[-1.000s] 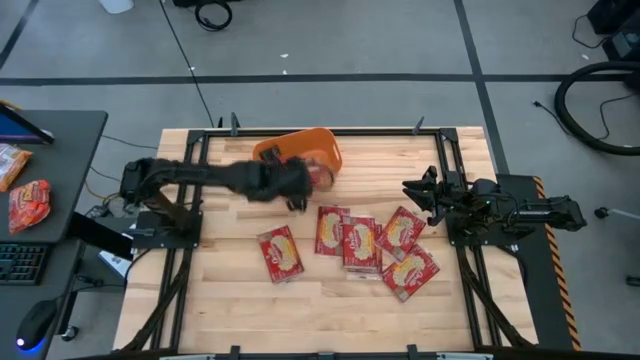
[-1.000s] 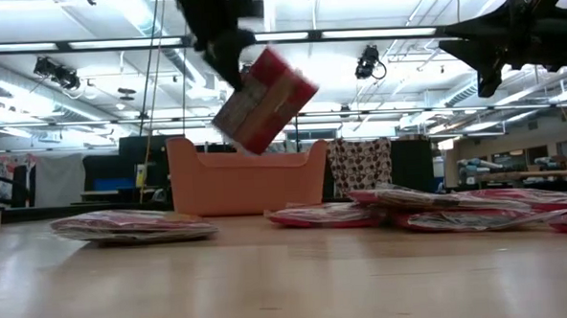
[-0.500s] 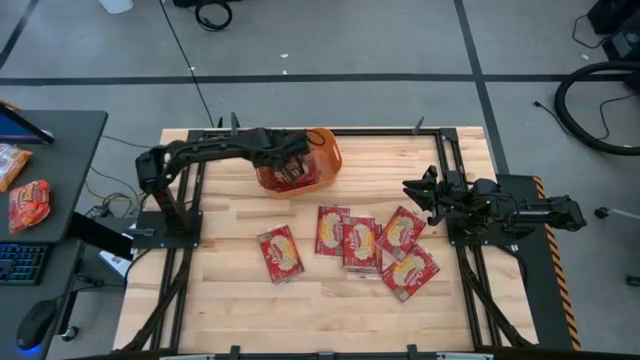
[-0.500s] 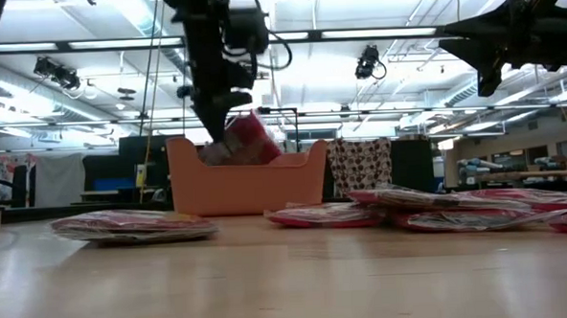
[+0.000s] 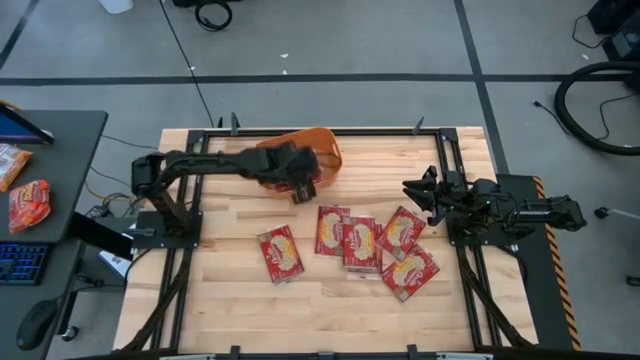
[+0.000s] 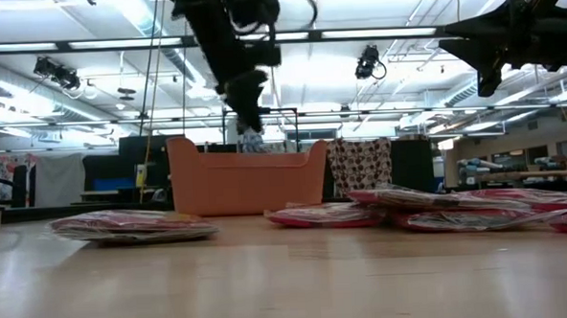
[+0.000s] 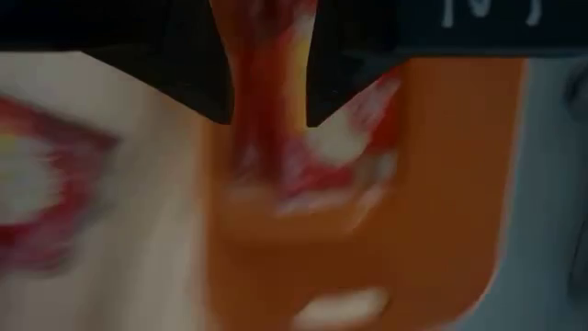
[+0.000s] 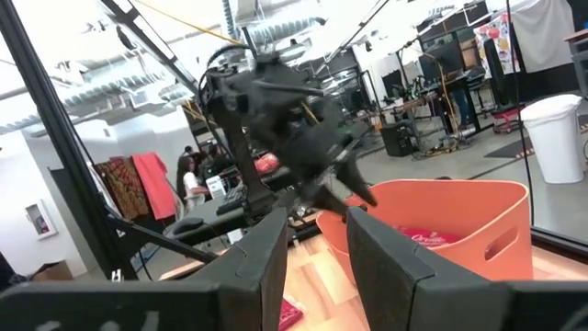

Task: Sort popcorn bags into baskets
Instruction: Put the red popcorn bag into the orange bin

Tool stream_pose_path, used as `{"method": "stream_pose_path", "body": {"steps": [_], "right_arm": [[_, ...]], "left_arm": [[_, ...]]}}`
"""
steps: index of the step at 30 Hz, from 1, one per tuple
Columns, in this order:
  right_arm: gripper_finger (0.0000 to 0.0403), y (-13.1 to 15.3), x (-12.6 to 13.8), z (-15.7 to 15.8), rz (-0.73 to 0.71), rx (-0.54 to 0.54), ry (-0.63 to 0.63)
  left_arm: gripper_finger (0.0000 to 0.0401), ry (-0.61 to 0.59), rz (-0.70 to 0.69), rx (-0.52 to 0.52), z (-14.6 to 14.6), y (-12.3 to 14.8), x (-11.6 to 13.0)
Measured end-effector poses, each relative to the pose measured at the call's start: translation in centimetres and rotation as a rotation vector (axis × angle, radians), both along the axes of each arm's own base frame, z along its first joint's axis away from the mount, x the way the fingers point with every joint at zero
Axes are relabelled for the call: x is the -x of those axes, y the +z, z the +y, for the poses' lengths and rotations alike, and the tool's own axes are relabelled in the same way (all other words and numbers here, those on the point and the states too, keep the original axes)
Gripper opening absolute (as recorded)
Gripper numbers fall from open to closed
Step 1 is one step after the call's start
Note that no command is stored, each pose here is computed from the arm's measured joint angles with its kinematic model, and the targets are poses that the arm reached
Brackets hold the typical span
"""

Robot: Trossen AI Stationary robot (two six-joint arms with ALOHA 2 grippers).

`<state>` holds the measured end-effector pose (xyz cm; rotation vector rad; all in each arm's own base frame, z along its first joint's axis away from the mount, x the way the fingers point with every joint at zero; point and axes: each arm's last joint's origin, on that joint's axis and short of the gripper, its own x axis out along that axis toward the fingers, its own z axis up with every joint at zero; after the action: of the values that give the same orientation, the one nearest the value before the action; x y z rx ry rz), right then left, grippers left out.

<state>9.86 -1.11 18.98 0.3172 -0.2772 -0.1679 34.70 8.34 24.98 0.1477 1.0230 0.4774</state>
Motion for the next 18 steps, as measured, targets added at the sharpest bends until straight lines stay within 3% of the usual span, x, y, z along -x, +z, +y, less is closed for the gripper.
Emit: {"method": "stream_pose_path", "body": {"steps": [12,18], "right_arm": [[0.0121,0.0,0.0,0.0,0.0,0.0,0.0],[0.0121,0.0,0.0,0.0,0.001,0.0,0.0]], "left_arm": [[0.0141,-0.247,-0.249,-0.007,-3.4,-0.1,2.9],[0.0141,-0.27,-0.362,-0.027,-4.0,0.6,4.7]]}}
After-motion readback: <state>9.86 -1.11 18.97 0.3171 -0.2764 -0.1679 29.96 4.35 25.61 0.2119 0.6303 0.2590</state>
